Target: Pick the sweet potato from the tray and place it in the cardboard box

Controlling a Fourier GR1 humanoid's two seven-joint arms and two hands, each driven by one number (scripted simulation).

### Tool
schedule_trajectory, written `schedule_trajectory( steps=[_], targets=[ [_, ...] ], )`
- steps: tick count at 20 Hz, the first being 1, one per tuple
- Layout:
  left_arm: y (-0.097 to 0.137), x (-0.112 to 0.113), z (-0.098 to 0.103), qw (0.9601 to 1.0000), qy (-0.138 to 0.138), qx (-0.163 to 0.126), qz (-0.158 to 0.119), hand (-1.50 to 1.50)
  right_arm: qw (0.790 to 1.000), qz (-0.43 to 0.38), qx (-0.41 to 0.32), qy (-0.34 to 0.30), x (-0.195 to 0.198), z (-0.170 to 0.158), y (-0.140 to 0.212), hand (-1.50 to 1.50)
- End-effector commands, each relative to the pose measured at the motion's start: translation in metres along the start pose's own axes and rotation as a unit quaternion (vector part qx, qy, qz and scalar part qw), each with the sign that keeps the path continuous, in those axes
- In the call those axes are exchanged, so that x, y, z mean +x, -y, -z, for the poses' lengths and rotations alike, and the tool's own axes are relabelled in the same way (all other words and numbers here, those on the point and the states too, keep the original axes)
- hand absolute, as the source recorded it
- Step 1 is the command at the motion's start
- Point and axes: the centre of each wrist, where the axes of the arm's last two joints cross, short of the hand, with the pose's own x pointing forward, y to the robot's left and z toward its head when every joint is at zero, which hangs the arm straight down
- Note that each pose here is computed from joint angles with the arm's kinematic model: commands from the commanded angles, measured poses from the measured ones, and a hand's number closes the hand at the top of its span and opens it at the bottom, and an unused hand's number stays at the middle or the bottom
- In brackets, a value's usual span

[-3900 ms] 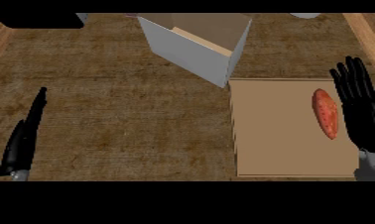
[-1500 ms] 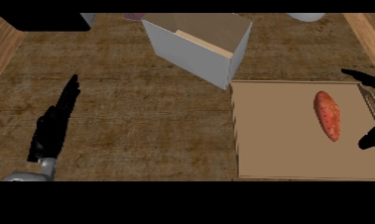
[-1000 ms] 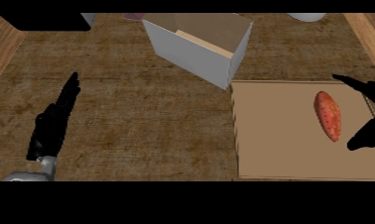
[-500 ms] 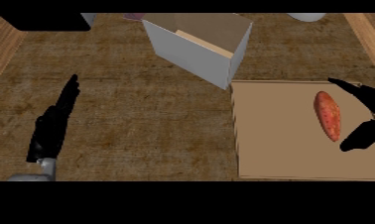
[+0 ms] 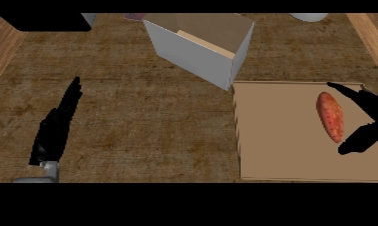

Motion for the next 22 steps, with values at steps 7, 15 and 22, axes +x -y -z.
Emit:
schedule_trajectory(
  steps=[7,15,22],
  targets=[
    [-0.015,0.007,0.003,1.0000,0.003,-0.005,0.002,0.00,0.999,-0.024,0.023,-0.020,-0.017,0.011,-0.003,-1.50],
    [0.007,-0.006,-0.014,1.0000,0.001,-0.001,0.000,0.00,0.997,-0.048,-0.054,0.013,-0.001,0.013,-0.025,1.50],
    [0.003,0.002,0.003,0.9997,0.016,-0.020,-0.006,0.00,0.981,-0.153,-0.108,0.057,0.019,0.035,0.031,1.50]
  ],
)
